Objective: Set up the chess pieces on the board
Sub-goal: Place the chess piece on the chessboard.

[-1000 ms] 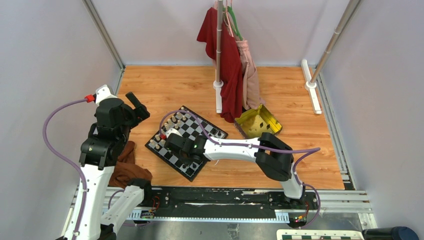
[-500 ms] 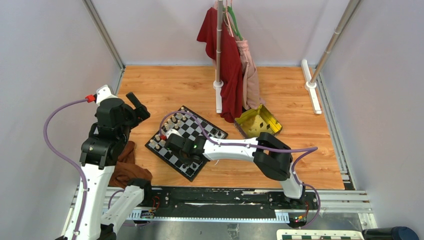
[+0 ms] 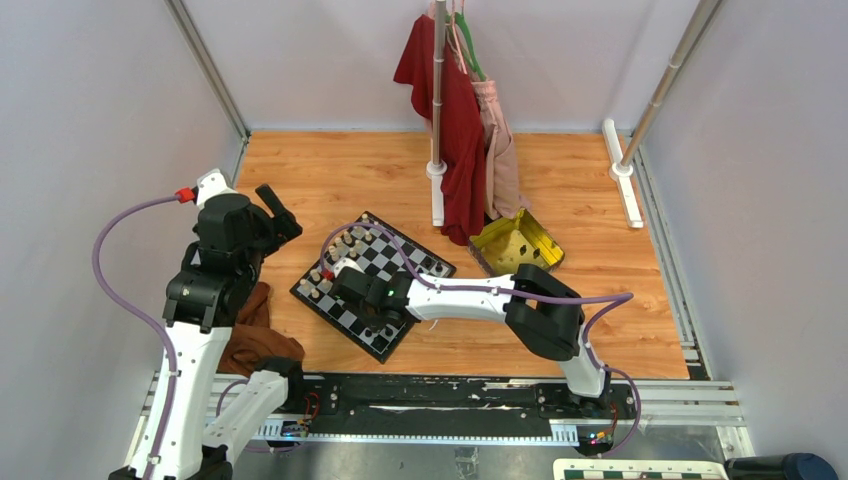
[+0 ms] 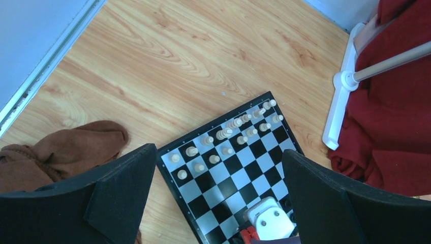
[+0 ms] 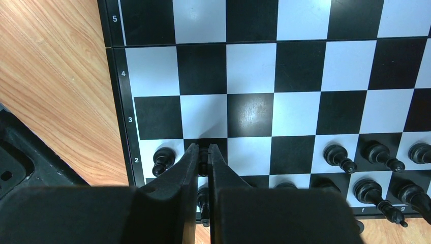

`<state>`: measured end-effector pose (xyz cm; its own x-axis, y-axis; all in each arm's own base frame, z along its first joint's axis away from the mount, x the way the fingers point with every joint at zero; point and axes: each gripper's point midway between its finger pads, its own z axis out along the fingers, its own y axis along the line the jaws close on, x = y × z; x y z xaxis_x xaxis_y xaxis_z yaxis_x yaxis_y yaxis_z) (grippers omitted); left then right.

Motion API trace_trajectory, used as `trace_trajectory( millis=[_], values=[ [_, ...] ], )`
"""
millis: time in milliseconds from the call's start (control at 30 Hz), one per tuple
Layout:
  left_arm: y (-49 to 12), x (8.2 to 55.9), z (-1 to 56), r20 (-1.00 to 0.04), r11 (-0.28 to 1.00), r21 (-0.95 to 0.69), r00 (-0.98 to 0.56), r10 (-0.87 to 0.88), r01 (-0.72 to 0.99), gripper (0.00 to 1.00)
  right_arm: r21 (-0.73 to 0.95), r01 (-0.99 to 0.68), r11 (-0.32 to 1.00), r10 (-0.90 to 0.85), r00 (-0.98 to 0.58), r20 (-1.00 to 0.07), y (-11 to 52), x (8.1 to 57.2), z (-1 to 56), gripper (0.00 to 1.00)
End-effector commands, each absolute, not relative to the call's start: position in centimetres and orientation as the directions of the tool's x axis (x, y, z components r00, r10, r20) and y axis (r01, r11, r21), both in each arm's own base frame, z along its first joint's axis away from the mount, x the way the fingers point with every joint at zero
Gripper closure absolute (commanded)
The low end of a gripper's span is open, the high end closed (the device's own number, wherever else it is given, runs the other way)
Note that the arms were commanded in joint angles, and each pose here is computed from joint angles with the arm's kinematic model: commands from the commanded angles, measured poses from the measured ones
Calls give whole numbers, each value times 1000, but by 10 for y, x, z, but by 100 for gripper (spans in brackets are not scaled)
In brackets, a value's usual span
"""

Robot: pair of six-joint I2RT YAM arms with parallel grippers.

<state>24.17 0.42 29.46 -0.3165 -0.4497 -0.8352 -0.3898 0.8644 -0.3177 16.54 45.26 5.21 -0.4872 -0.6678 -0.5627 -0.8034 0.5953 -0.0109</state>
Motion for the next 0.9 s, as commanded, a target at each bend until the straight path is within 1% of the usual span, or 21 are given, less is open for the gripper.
trace_trajectory(
  millis=[0, 167, 367, 867],
  values=[
    [7, 243, 291, -839, 867, -299, -322, -438, -399, 0, -29, -802, 597, -695, -499, -519, 442, 166, 31, 90],
    [8, 243, 291, -840, 868, -297, -323, -436, -398, 0, -29, -803, 595, -695, -497, -519, 442, 167, 32, 79],
    [8, 243, 291, -840, 868, -296, -324, -435, -398, 0, -31, -803, 595, -695, -494, -523, 443, 167, 33, 73],
    [7, 243, 292, -842, 871, -295, -324, -431, -393, 0, -39, -805, 592, -690, -482, -540, 444, 170, 44, 70]
  ],
)
